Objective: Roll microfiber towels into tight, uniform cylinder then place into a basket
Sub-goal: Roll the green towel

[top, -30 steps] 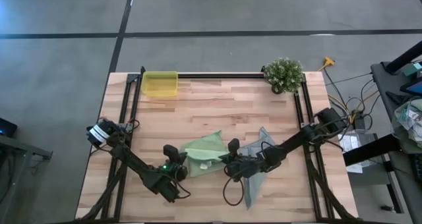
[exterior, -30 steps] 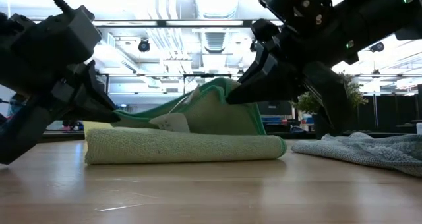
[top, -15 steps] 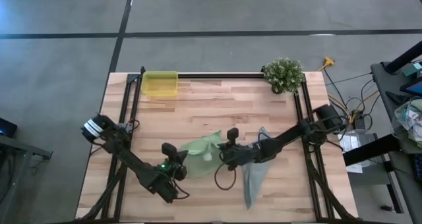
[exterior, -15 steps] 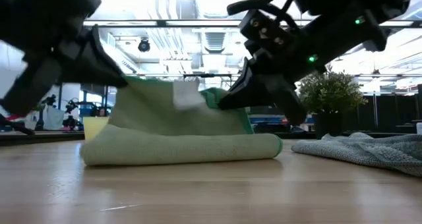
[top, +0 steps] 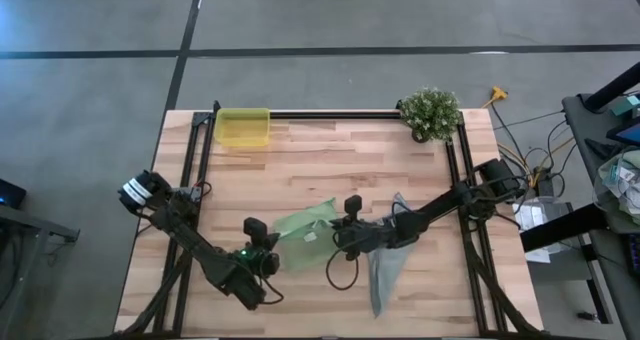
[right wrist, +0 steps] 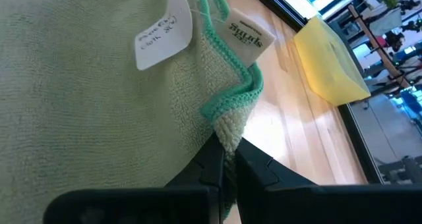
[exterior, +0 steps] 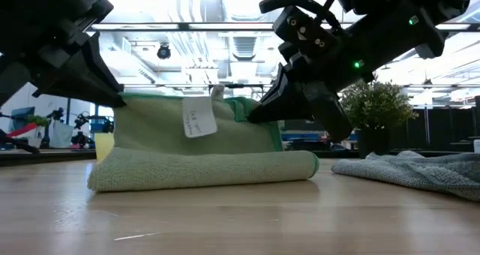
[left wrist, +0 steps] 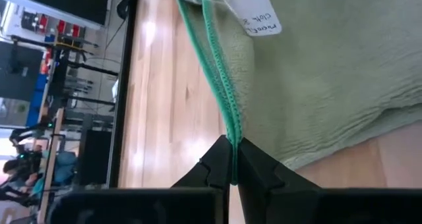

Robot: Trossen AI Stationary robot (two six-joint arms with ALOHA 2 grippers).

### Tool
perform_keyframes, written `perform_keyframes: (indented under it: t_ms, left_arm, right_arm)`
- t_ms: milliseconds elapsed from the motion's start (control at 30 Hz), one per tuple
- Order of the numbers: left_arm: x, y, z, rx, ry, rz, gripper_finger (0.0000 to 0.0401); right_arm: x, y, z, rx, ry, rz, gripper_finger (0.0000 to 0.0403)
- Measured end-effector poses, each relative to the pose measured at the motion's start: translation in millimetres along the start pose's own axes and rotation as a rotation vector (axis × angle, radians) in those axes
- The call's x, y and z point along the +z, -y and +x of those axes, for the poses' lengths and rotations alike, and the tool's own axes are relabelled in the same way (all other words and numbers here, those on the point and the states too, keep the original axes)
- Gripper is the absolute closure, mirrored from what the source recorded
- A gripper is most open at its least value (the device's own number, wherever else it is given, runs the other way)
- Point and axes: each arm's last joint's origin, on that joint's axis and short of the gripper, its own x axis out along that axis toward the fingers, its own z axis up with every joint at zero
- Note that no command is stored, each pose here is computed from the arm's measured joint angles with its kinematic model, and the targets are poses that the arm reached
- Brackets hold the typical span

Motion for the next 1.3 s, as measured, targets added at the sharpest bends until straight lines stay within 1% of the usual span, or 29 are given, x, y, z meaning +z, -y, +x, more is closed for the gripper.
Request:
perform_keyframes:
  t_ms: [100, 200, 300, 400, 600, 733, 833, 933, 1133, 1233, 1300]
  left_arm:
    - [-1.9, -0.4, 0.8, 0.010, -0.011, 0.020, 0.0401]
    - [-3.0, -2.4, 1.5, 0.024, -0.021, 0.037, 0.0401]
    - [0.8, -4.4, -0.6, 0.024, -0.012, 0.022, 0.0401]
    - [7.8, -5.8, -4.2, 0.018, 0.005, -0.002, 0.0401]
    - [14.1, -3.1, -8.3, -0.017, 0.013, -0.024, 0.0401]
    - [12.8, -0.7, -9.9, -0.055, -0.002, -0.064, 0.0401]
    - [11.4, 0.4, -9.9, -0.060, -0.004, -0.065, 0.0401]
    - [9.8, 1.0, -8.7, -0.056, -0.003, -0.066, 0.0401]
    - [10.1, 6.2, -7.5, -0.085, 0.021, -0.136, 0.0401]
    - [9.6, 14.9, -4.7, -0.120, 0.028, -0.160, 0.0401]
    - [7.9, 22.7, -1.4, -0.128, 0.019, -0.148, 0.0401]
  right_arm:
    - [-0.3, 2.4, 1.6, -0.007, 0.000, -0.011, 0.0390]
    - [1.7, 7.1, 4.0, -0.028, 0.023, 0.003, 0.0390]
    - [4.7, 10.4, 5.0, -0.046, 0.053, 0.025, 0.0390]
    - [5.6, 10.0, 4.5, -0.047, 0.059, 0.009, 0.0390]
    - [7.6, -1.6, -2.9, -0.012, 0.063, -0.020, 0.0390]
    - [3.4, -10.3, -7.5, 0.022, 0.018, -0.076, 0.0390]
    - [-1.2, -11.9, -8.8, -0.010, -0.038, -0.104, 0.0390]
    - [-4.4, -11.5, -9.0, -0.044, -0.068, -0.103, 0.0390]
    - [-3.8, -16.7, -12.9, -0.032, -0.061, -0.078, 0.0390]
    - [-3.2, -23.4, -17.9, -0.011, -0.056, -0.072, 0.0390]
    - [-3.7, -27.4, -21.0, 0.001, -0.056, -0.080, 0.0390]
